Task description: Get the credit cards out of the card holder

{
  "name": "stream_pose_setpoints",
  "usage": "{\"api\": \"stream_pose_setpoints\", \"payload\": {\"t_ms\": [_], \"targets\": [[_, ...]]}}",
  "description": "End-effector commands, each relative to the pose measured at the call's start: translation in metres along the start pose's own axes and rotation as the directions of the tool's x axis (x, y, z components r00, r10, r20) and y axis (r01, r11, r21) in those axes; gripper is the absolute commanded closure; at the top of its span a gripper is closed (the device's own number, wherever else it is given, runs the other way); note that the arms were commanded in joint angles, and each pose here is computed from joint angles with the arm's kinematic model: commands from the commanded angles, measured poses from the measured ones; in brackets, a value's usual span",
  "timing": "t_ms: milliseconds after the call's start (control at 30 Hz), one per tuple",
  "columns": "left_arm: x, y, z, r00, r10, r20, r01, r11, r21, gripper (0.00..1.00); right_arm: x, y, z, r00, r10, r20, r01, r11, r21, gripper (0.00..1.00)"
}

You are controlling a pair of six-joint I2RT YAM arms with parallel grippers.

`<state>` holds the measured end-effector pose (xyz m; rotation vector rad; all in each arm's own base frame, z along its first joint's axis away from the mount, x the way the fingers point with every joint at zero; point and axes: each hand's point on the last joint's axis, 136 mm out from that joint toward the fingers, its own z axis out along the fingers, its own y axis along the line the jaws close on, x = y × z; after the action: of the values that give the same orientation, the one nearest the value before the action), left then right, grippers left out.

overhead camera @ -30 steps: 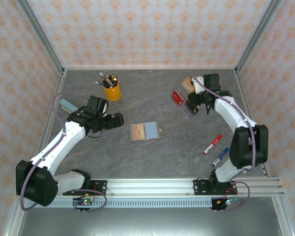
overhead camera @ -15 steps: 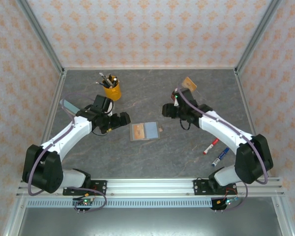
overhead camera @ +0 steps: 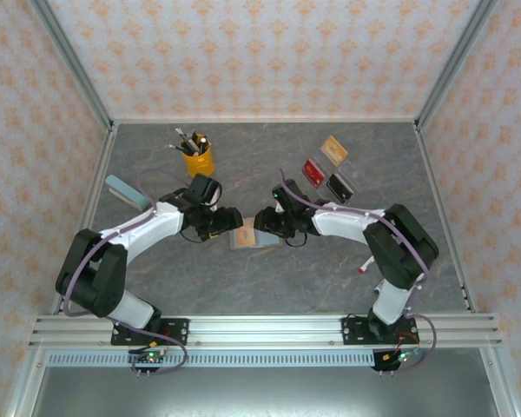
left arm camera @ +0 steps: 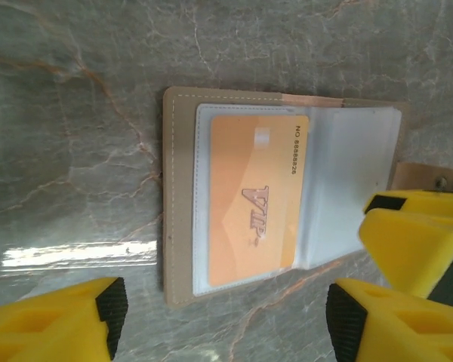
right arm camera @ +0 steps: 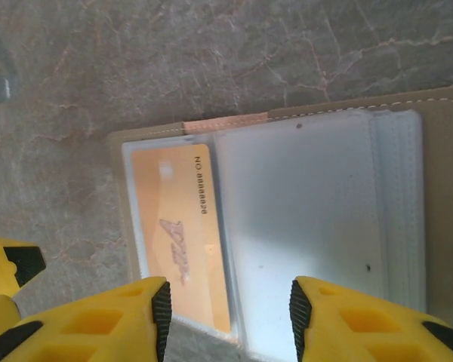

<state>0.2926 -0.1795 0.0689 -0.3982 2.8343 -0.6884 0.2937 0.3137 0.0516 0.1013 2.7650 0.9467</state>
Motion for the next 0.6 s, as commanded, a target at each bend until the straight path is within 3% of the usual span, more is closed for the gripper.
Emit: {"api": "stream_pose_setpoints", "payload": {"t_ms": [0, 367, 567], "targets": [[-0.006, -0.004, 0.008, 1.0, -0.014, 0.02, 0.014, 1.0, 0.007, 0.32, -0.007, 0.022, 0.006, 1.0, 0.012, -0.005, -0.012, 0.997, -0.072, 0.57], [-0.01, -0.006, 0.028, 0.999, -0.046, -0.005, 0.046, 0.999, 0.023, 0.62, -0.001, 0.023, 0.021, 0.998, 0.005, -0.06, -0.01, 0.998, -0.069, 0.67], [-0.011, -0.006, 0.036, 0.998, -0.059, -0.012, 0.06, 0.998, 0.029, 0.72, 0.001, 0.022, 0.026, 0.997, -0.005, -0.083, 0.0, 0.998, -0.062, 0.71]]}}
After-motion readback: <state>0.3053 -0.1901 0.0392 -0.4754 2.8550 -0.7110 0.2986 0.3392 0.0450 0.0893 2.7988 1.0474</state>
